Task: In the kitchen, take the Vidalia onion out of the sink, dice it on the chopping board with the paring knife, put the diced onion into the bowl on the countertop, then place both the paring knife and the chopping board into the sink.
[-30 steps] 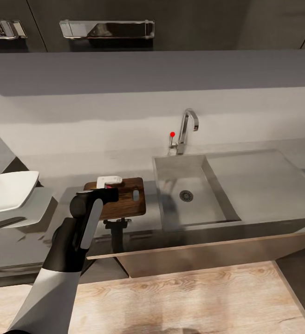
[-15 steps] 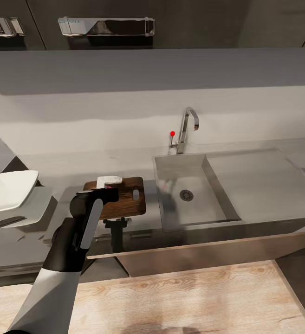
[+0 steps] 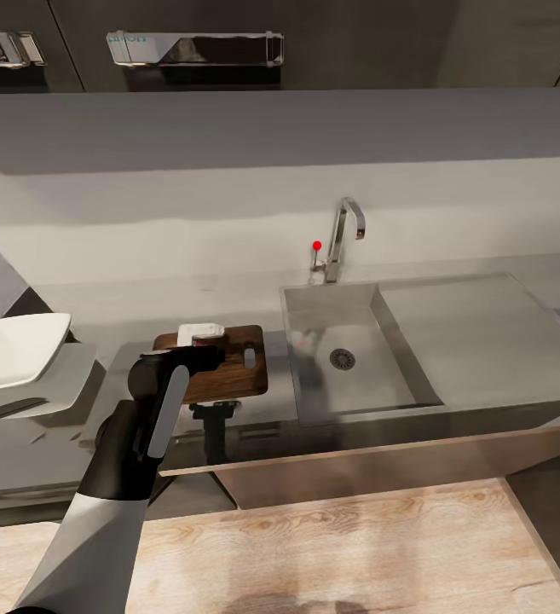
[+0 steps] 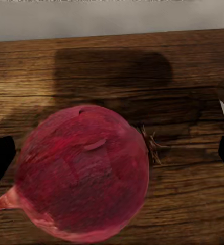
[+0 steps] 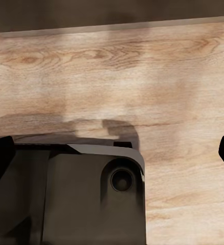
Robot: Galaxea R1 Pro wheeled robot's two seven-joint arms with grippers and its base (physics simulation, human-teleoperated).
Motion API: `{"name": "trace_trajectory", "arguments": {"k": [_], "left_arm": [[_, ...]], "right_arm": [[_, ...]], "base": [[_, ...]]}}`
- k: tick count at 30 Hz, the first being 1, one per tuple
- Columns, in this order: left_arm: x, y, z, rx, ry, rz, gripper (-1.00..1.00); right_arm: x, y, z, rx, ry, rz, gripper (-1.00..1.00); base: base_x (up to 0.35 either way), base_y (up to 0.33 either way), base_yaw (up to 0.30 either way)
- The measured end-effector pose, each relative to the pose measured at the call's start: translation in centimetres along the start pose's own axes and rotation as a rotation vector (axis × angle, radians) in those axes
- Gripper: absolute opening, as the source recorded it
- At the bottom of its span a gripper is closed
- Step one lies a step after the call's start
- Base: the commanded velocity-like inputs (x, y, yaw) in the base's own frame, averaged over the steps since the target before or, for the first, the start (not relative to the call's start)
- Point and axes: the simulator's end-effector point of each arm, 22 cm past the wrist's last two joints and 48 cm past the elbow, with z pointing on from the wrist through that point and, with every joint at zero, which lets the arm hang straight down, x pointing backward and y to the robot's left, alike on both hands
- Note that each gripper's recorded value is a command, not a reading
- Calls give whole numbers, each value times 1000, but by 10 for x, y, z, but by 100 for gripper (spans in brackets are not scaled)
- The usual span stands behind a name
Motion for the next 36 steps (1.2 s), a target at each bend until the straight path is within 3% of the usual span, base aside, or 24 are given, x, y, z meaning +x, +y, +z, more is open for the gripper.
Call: {"name": "trace_trajectory", "arguments": {"k": [19, 36], "left_arm": [[0, 1, 0, -2, 0, -1, 100], [0, 1, 1, -4, 1, -1, 100]], "right_arm": [[0, 0, 0, 0, 0, 0, 100], [0, 0, 0, 0, 1, 0, 100]], "base": [[-8, 0, 0], [-312, 0, 0]]}}
